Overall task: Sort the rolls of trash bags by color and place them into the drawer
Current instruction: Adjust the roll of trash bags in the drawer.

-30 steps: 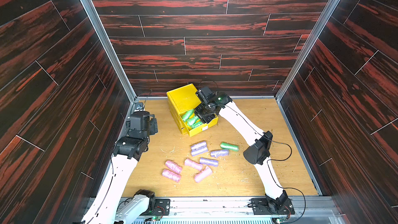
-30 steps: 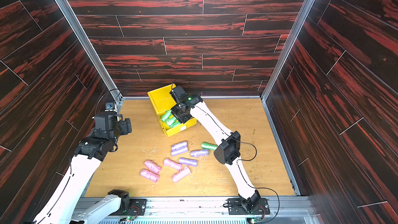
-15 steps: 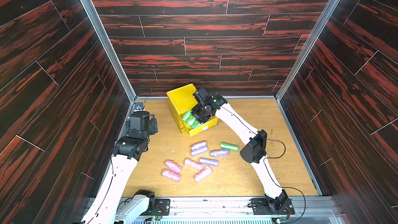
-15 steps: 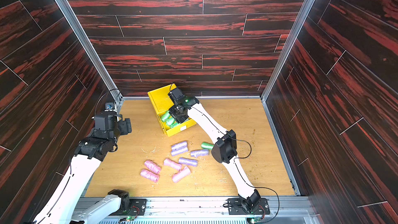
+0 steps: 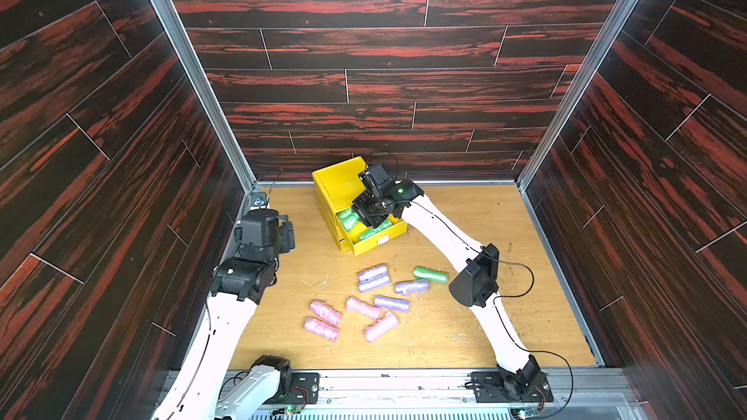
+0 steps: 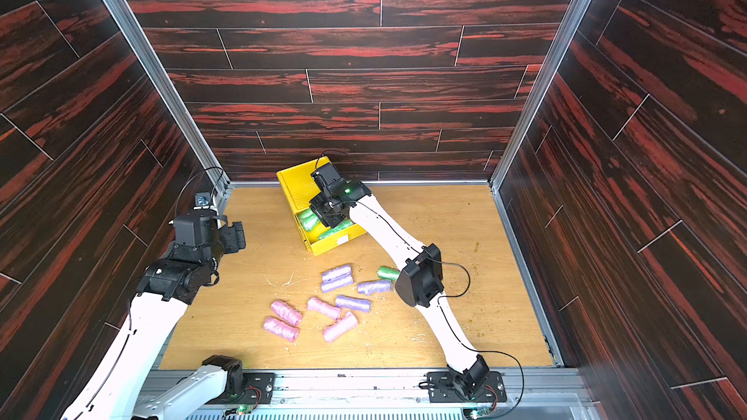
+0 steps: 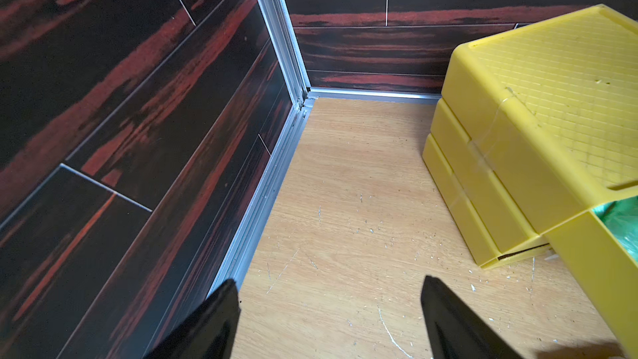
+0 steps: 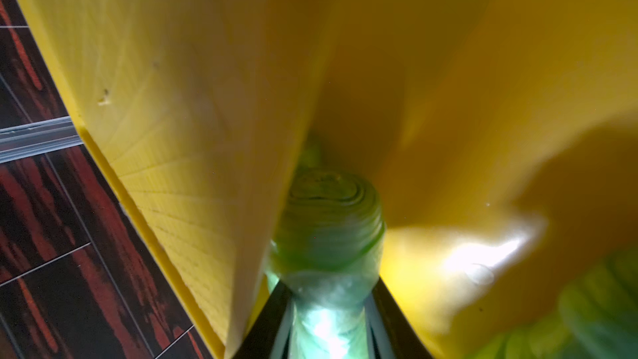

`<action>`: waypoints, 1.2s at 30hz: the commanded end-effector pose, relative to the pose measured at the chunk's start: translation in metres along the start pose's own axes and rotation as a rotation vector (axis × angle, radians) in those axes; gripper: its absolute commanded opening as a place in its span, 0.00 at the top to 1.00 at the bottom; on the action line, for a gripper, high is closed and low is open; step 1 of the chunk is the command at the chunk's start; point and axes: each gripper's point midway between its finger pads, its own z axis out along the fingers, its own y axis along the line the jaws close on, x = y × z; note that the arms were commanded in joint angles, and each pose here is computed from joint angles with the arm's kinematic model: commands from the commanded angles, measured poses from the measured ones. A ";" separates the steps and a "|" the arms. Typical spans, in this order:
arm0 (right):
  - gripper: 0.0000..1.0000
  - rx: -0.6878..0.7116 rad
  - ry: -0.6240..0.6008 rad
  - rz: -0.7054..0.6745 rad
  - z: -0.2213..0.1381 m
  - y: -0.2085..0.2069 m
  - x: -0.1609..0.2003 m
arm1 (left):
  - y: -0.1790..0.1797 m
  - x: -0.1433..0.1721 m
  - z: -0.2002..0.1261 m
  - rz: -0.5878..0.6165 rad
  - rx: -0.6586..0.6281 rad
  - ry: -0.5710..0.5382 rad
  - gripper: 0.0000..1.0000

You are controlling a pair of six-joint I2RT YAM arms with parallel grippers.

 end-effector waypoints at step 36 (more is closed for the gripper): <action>0.46 0.006 -0.371 -0.268 -0.227 -0.018 -0.042 | 0.000 0.002 0.001 -0.018 0.011 0.001 0.14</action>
